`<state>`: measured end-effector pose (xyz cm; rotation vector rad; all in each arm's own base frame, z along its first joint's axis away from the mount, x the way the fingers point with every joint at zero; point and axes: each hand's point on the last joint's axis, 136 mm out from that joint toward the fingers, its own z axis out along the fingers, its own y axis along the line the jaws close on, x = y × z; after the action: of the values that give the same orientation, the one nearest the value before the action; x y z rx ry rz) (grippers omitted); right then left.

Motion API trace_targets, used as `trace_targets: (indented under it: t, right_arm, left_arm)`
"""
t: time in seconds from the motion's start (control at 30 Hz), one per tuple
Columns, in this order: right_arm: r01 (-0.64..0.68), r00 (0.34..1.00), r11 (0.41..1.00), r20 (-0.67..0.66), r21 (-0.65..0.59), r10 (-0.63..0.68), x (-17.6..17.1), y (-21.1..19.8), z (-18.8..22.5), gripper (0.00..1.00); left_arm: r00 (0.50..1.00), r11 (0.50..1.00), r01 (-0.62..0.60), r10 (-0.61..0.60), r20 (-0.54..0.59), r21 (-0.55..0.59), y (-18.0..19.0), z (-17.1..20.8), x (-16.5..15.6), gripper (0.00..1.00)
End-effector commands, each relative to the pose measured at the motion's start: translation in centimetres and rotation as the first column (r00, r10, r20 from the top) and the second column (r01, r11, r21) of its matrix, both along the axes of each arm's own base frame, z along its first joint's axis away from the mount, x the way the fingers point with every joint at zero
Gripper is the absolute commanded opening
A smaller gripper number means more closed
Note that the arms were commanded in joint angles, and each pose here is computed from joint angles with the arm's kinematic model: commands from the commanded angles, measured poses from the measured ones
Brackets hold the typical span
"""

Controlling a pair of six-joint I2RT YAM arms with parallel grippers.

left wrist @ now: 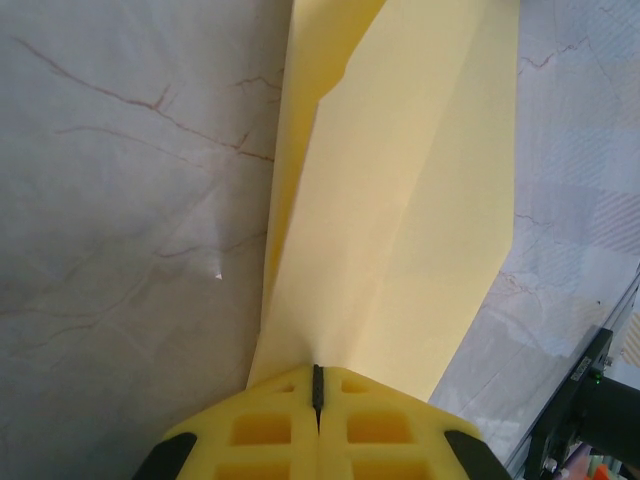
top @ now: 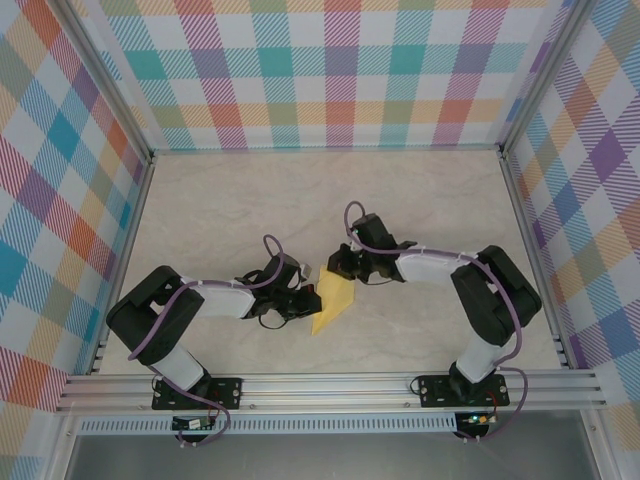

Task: Fold a paper plane with a square sheet of paper (pick it up from the middle)
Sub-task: Fourth fold the wing at the center of the table.

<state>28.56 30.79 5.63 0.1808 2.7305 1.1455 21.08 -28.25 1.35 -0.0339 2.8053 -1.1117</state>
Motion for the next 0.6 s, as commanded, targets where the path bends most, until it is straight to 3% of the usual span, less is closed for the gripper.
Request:
trace_targets:
  t: [0.0, 0.27, 0.57]
  right_arm:
    - [0.008, 0.997, 1.000, -0.075, 0.008, -0.007, -1.1, 0.1, -2.4, 0.08]
    - [0.008, 0.988, 0.993, -0.154, -0.116, -0.026, -2.9, -1.5, -6.7, 0.06]
    - [0.015, 0.985, 0.986, -0.169, -0.164, -0.044, -4.1, -3.0, -8.1, 0.05]
  left_arm:
    - [0.983, 0.967, 0.028, 0.020, -0.185, 0.255, 5.1, -5.8, -4.7, 0.00]
    - [0.987, 0.979, 0.061, -0.030, -0.157, 0.196, 3.9, -3.6, -4.3, 0.01]
    - [1.000, 1.000, -0.009, 0.009, 0.011, 0.016, 0.9, 5.1, -0.4, 0.13]
